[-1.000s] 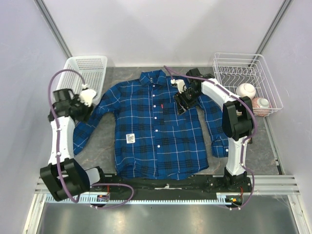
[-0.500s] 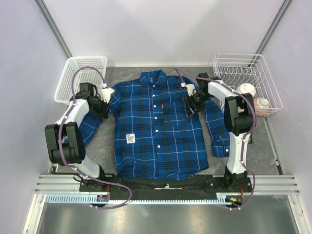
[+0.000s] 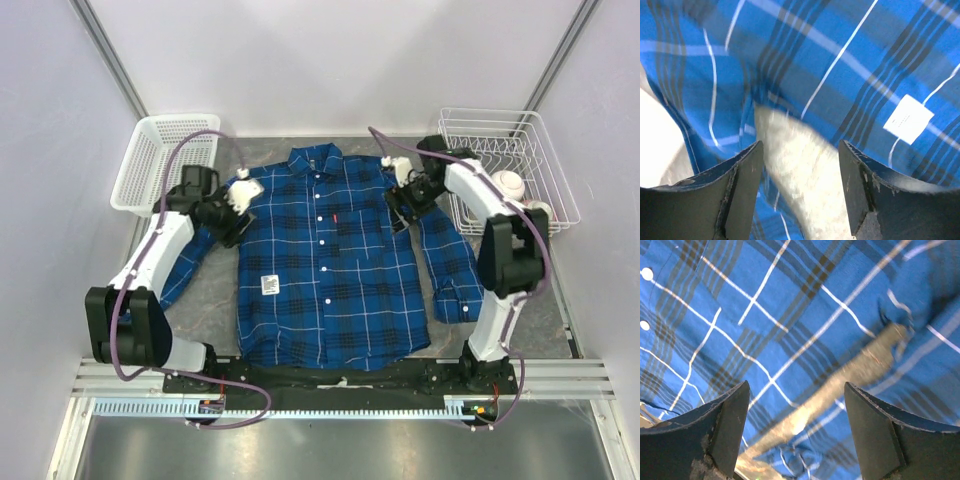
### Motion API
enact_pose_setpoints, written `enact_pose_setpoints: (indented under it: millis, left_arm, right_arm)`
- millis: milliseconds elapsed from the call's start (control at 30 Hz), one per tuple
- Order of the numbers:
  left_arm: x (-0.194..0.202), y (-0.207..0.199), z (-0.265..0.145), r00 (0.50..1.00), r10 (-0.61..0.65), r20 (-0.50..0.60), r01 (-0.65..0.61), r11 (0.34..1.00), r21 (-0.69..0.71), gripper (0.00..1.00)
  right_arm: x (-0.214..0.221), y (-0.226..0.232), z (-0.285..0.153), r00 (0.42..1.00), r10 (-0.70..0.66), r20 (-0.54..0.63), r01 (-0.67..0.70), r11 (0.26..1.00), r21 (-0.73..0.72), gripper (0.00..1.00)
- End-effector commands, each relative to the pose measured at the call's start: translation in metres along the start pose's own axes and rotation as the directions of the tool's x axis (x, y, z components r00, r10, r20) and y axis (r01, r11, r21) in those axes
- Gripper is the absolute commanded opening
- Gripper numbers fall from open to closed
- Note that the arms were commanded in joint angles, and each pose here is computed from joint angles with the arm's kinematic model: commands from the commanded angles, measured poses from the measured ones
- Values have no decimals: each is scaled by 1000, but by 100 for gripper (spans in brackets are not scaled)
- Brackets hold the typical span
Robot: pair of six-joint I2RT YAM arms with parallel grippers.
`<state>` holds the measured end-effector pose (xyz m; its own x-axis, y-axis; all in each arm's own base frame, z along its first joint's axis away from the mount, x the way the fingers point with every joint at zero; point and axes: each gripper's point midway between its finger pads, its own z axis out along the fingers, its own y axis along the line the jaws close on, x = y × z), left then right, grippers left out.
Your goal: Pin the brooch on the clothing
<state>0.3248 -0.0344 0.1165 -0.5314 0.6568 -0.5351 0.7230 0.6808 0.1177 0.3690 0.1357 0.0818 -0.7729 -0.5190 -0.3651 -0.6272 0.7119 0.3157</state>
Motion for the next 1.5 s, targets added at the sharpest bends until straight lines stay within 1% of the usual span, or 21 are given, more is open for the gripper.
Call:
enact_pose_setpoints:
  millis: [0, 33, 67, 133, 200, 233, 267, 300, 333, 467, 600, 867, 967, 1100, 1167, 1233, 1267, 1300, 1333, 1400, 1467]
  left_arm:
    - [-75, -38, 9, 985, 89, 149, -98, 993, 59, 69]
    - [-75, -45, 27, 990, 71, 122, -83, 992, 95, 66]
    - [-85, -48, 35, 990, 35, 137, -48, 994, 98, 66]
    - [-94, -66, 60, 993, 8, 117, -27, 987, 159, 62]
    - [-102, -77, 74, 993, -39, 112, 17, 981, 191, 60]
    - [-101, -81, 85, 994, -60, 93, 39, 975, 219, 60]
    - [-100, -82, 91, 993, -89, 78, 68, 970, 232, 59]
    - [-97, -84, 96, 993, -97, 64, 78, 967, 242, 59]
    - [-93, -85, 101, 993, -103, 50, 87, 964, 250, 59]
    - [-78, -90, 117, 995, -99, 0, 95, 956, 278, 59]
    - [-76, -91, 117, 995, -101, -6, 98, 956, 275, 59]
    - [-68, -94, 116, 993, -117, -17, 117, 956, 269, 58]
    - [-66, -96, 116, 992, -126, -20, 127, 954, 271, 59]
    - [-66, -95, 117, 991, -133, -19, 134, 955, 266, 59]
    - [-65, -95, 117, 991, -134, -22, 135, 954, 267, 59]
    - [-64, -93, 118, 991, -134, -22, 135, 957, 258, 59]
    - [-63, -93, 118, 991, -134, -23, 135, 957, 258, 59]
    - [-63, -93, 119, 991, -134, -24, 136, 957, 257, 59]
    - [-62, -93, 119, 990, -136, -26, 138, 956, 258, 58]
    - [-61, -92, 120, 990, -136, -29, 139, 957, 257, 58]
    - [-62, -92, 120, 991, -130, -26, 132, 957, 258, 58]
  right_arm:
    - [13, -5, -67, 993, -115, 20, 109, 973, 204, 84]
    - [33, -4, -66, 995, -96, -34, 101, 974, 201, 83]
    - [46, -9, -74, 994, -89, -68, 103, 966, 238, 82]
    - [80, -6, -73, 981, -87, -171, 125, 967, 224, 79]
    - [101, -3, -84, 970, -107, -219, 161, 956, 246, 78]
    - [121, 1, -79, 952, -146, -267, 206, 956, 211, 77]
    - [128, 7, -82, 949, -172, -264, 229, 952, 204, 77]
    - [147, 12, -75, 935, -185, -302, 243, 956, 164, 78]
    - [154, 13, -74, 919, -231, -321, 286, 949, 134, 78]
    - [172, 16, -61, 894, -278, -351, 323, 943, 78, 81]
    - [184, 21, -50, 888, -272, -372, 312, 948, 53, 76]
    - [213, 44, -28, 824, -383, -418, 417, 909, -11, 76]
    - [221, 38, -15, 795, -401, -455, 450, 893, -2, 78]
    - [223, 19, 3, 789, -382, -481, 470, 880, 72, 78]
    - [219, 11, 9, 796, -359, -488, 471, 873, 126, 76]
    - [222, 10, 12, 802, -339, -492, 461, 875, 150, 69]
    - [221, 8, 13, 808, -331, -486, 460, 871, 171, 63]
    - [223, 5, 13, 810, -326, -488, 464, 864, 194, 48]
    - [218, 5, 12, 820, -322, -473, 463, 859, 219, 36]
    - [204, 5, 3, 840, -311, -445, 453, 853, 259, 0]
    - [187, 12, -13, 860, -320, -398, 444, 854, 272, 0]
